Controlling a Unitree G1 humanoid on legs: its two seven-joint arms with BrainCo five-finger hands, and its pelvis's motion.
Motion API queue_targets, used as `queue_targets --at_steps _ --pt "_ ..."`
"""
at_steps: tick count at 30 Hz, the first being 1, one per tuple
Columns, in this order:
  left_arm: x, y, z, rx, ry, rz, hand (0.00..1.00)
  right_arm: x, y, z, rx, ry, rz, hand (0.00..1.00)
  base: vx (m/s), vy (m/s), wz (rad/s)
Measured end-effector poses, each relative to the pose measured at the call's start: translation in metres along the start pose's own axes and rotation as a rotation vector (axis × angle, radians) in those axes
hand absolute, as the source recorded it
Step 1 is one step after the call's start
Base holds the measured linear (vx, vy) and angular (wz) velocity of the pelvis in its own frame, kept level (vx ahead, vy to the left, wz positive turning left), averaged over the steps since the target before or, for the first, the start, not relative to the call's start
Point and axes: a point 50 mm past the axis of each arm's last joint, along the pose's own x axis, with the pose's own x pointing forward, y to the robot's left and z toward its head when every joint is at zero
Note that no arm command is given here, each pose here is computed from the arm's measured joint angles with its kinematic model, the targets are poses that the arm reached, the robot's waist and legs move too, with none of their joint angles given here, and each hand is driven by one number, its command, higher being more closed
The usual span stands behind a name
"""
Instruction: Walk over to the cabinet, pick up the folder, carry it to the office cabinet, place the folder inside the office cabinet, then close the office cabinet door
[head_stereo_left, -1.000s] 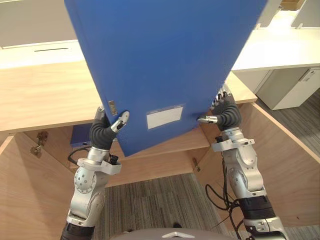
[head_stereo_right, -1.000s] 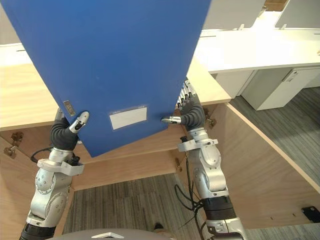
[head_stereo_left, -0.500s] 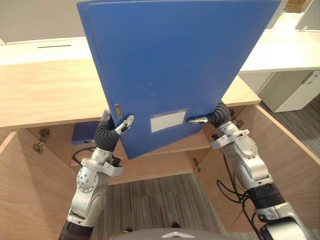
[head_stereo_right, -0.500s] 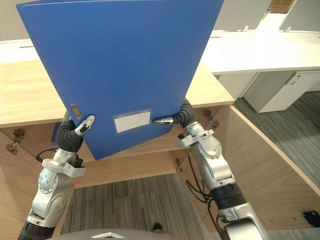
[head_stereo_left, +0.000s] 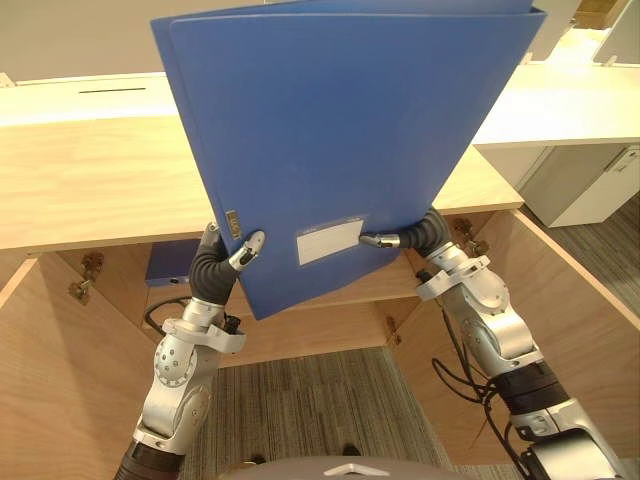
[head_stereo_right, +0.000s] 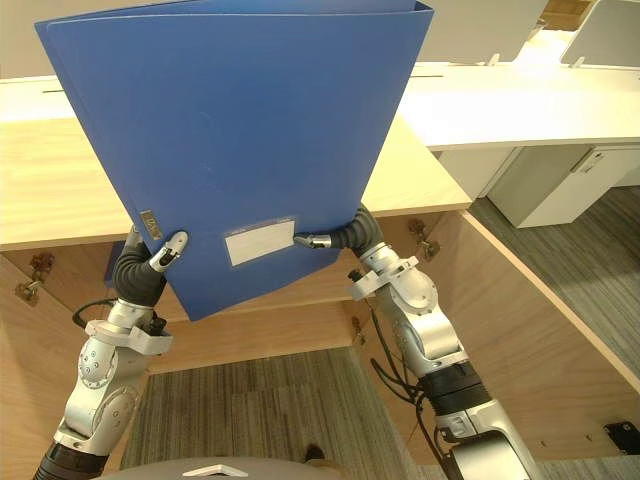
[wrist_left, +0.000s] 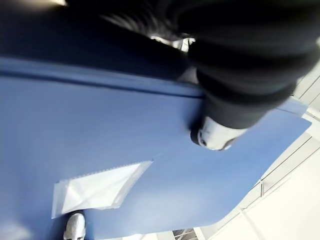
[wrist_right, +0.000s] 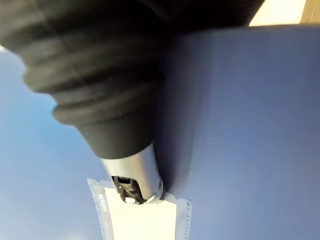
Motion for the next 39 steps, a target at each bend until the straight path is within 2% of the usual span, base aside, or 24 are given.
queue_targets --at_steps 1,2,9,18,23,30,33,39 --pt "0.0 0.001 0.001 0.005 -0.005 0.006 1.0 0.001 0.001 0.0 -0.001 -0.008 -0.006 1.0 0.0 0.0 0.0" --pt "0.0 0.003 0.002 0.013 -0.01 0.015 0.0 0.002 0.003 0.0 -0.004 -0.017 -0.011 1.0 0.0 0.0 0.0" --pt "0.0 0.009 0.005 0.09 -0.03 0.07 0.0 0.007 0.015 0.011 -0.024 -0.092 -0.033 1.0 -0.01 -0.007 0.01" --pt "-0.009 0.017 0.006 0.201 -0.025 0.205 0.0 0.0 0.031 0.013 0.058 -0.158 -0.129 1.0 -0.01 -0.004 0.03" --pt "-0.018 0.036 0.017 0.308 -0.058 0.377 0.0 -0.004 0.027 0.025 0.076 -0.25 -0.211 1.0 -0.04 -0.024 0.02" --pt "-0.045 0.062 0.028 0.453 -0.053 0.642 0.0 -0.028 0.019 0.014 0.105 -0.212 -0.348 1.0 0.0 -0.008 0.01" --pt "-0.068 0.071 0.022 0.47 0.014 0.764 0.0 -0.04 0.017 0.015 0.107 -0.211 -0.409 1.0 -0.03 -0.031 0.06" --pt "-0.132 0.089 -0.019 0.445 0.341 1.012 0.0 -0.056 0.018 0.012 0.112 -0.187 -0.454 1.0 -0.02 -0.03 0.05"
